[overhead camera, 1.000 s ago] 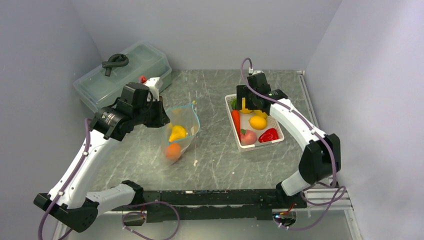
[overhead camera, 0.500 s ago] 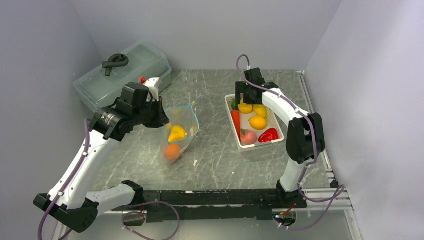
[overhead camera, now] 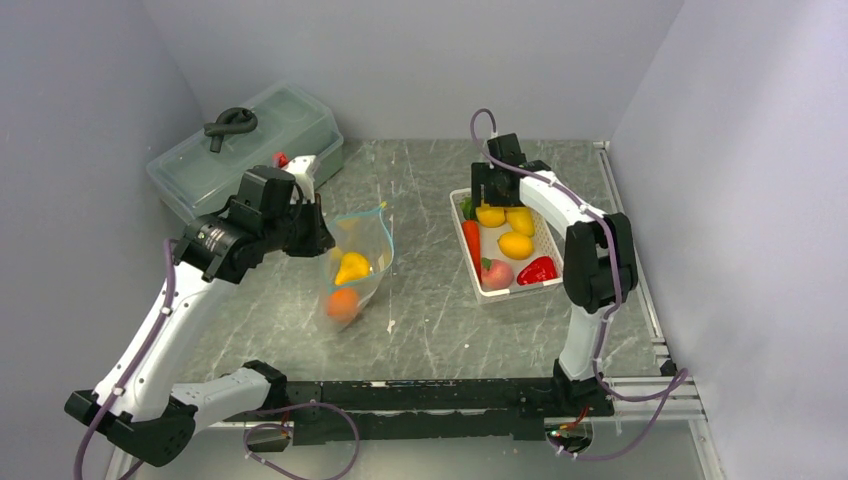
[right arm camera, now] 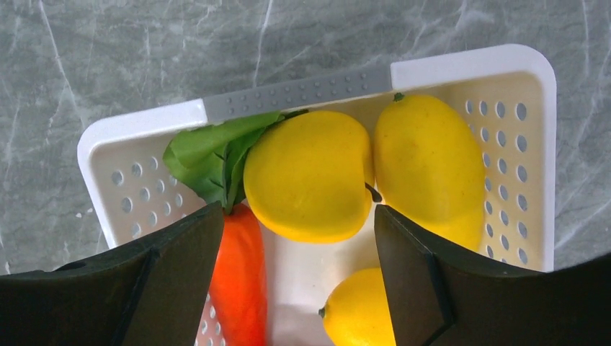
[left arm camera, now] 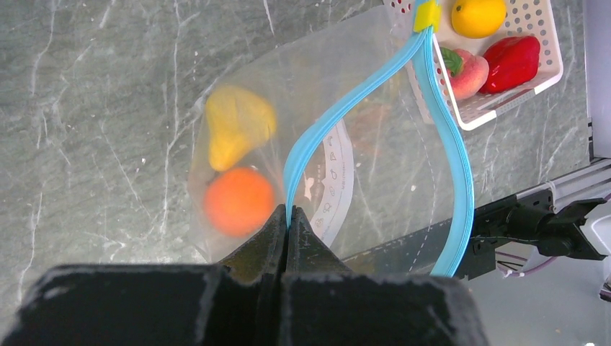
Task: Place the food in the zip-top bag and seal the zipper
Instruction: Pick up the fake fruit from the bin.
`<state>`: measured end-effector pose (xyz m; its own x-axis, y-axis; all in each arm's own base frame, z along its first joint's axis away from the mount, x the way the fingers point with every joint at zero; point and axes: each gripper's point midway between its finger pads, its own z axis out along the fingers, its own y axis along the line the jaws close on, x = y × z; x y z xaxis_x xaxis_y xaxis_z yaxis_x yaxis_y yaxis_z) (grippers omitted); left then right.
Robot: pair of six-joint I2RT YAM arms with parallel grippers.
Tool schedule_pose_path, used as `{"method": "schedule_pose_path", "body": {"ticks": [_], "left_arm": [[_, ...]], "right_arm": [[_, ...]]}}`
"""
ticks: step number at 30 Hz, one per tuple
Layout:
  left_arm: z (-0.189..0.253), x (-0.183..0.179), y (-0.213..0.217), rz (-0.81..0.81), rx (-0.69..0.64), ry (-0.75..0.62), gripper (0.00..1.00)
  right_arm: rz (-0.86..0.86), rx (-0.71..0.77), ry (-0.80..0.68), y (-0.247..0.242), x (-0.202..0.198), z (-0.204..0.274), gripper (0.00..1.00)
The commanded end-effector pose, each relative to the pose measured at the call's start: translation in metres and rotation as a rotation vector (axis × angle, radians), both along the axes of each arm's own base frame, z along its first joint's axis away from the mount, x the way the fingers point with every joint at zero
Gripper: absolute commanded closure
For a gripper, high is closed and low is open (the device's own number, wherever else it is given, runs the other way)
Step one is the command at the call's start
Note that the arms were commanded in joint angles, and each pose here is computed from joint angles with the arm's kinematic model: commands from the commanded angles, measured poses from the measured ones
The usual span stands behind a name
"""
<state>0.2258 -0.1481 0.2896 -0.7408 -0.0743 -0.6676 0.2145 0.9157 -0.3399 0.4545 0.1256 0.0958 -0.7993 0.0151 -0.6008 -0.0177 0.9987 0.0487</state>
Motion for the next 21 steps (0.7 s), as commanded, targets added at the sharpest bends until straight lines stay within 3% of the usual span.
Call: {"method": "schedule_pose_path", "body": {"ticks": [1,12,17,21], "left_arm": [[0.024,0.001,0.002,-0.001,-0.024,-0.073,1.0],[0.025,-0.001,0.003,0.007,-0.029,-0.073,1.0],[0.024,-0.002,0.002,0.005,-0.036,-0.068,1.0],[0.024,-0.003,0.002,0.008,-0.041,-0.067,1.0]], "right_arm": [[0.018,0.015,-0.045,0.004,0.021,0.007,0.22],[0.019,-0.031,-0.008,-0.004,0.02,-0.017,0.26],[0.023,-0.042,-0.002,-0.008,0.017,-0.023,0.43],[0.023,-0.043,-0.009,-0.009,0.016,-0.019,0.67]]}}
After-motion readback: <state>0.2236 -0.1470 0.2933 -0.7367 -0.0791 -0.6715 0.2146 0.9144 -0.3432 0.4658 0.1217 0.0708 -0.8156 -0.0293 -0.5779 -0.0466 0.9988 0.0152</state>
